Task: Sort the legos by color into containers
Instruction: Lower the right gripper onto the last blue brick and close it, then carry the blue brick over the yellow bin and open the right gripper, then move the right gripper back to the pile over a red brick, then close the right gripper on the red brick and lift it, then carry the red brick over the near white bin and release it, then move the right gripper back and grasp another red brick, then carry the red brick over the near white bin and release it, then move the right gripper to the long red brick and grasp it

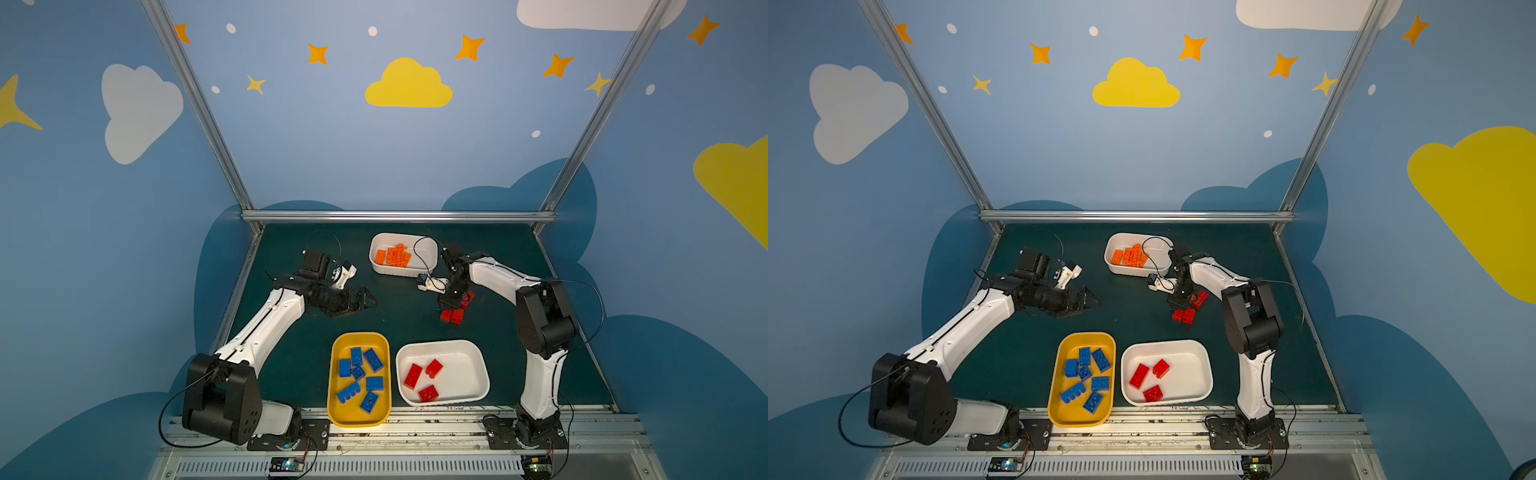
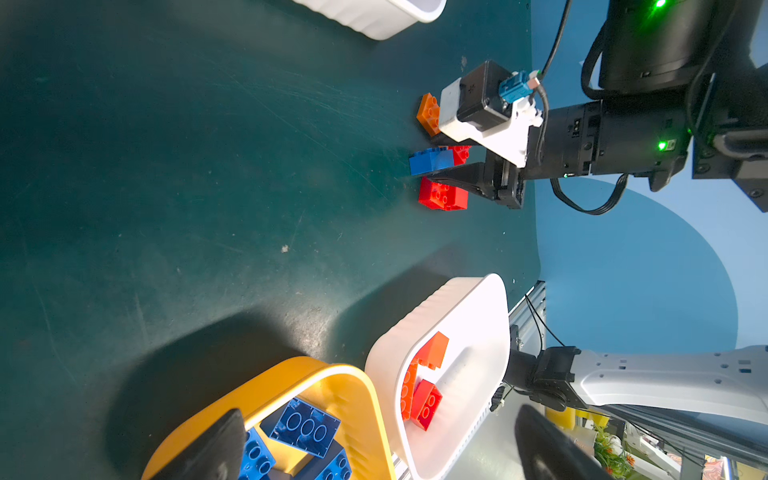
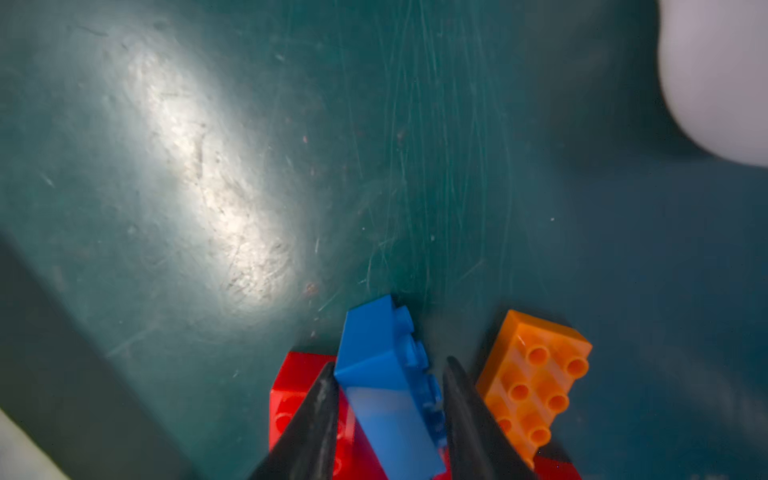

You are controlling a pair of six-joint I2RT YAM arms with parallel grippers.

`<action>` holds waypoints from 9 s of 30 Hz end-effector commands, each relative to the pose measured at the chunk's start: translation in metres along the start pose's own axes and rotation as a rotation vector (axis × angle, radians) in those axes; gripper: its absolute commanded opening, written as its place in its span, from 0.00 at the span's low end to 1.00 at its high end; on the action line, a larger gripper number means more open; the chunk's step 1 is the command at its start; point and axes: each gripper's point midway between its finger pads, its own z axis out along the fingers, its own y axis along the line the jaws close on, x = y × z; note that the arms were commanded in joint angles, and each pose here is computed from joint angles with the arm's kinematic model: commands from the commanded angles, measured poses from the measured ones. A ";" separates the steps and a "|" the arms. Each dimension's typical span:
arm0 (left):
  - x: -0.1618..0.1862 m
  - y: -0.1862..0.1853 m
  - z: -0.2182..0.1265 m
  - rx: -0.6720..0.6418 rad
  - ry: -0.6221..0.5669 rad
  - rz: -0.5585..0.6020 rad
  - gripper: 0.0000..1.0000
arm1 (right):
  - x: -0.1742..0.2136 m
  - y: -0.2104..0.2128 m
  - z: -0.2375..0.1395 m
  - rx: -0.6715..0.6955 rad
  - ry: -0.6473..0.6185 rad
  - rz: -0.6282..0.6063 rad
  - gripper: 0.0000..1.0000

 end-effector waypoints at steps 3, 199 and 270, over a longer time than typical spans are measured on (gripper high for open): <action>0.007 -0.003 -0.003 0.010 0.009 0.007 1.00 | 0.005 -0.003 0.007 -0.035 0.022 0.003 0.37; -0.009 -0.012 0.015 0.008 0.038 -0.004 1.00 | 0.078 0.018 -0.011 0.148 0.037 1.263 0.60; -0.025 -0.033 0.019 0.126 0.086 0.016 1.00 | 0.087 -0.022 -0.093 0.241 -0.310 1.728 0.70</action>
